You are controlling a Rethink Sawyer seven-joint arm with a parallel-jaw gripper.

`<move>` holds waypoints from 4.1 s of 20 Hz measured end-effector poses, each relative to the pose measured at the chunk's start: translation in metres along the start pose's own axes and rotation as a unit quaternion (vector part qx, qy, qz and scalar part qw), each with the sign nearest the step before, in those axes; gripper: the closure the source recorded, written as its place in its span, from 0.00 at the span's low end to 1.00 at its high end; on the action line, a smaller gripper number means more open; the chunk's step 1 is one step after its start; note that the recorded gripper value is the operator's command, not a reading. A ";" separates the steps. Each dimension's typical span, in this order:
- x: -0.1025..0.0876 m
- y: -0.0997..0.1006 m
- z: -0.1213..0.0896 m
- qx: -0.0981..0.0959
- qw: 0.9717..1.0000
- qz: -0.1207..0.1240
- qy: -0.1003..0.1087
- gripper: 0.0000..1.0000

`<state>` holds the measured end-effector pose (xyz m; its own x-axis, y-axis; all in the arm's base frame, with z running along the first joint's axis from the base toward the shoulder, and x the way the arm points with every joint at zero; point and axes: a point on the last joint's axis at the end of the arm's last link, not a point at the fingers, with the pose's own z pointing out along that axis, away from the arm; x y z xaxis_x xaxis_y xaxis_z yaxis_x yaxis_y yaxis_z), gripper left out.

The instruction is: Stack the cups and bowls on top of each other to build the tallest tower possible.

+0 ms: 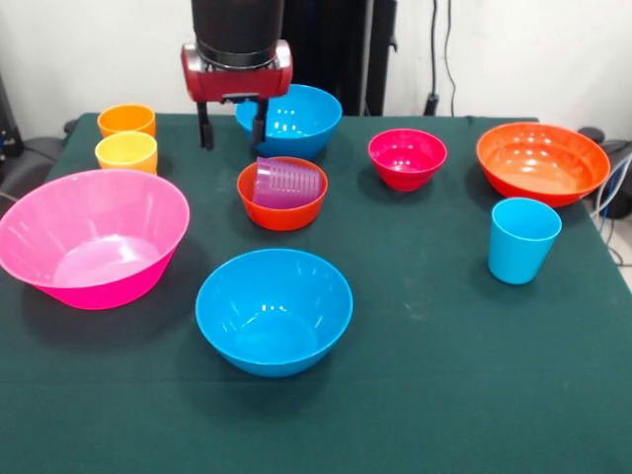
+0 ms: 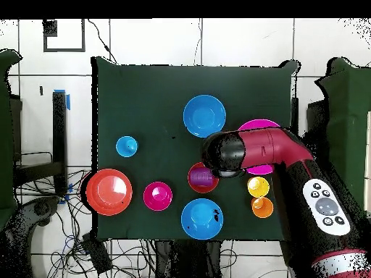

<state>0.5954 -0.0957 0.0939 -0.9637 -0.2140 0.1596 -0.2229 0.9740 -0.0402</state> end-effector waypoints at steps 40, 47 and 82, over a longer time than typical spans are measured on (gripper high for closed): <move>0.097 0.012 0.033 -0.176 0.980 0.065 0.065 0.00; 0.083 0.019 0.023 -0.216 0.974 0.059 0.036 0.00; 0.029 0.025 0.064 -0.207 0.978 0.015 -0.033 0.00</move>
<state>0.5528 -0.0821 0.0343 -0.9793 -0.1760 0.1005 -0.1288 0.9234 0.3615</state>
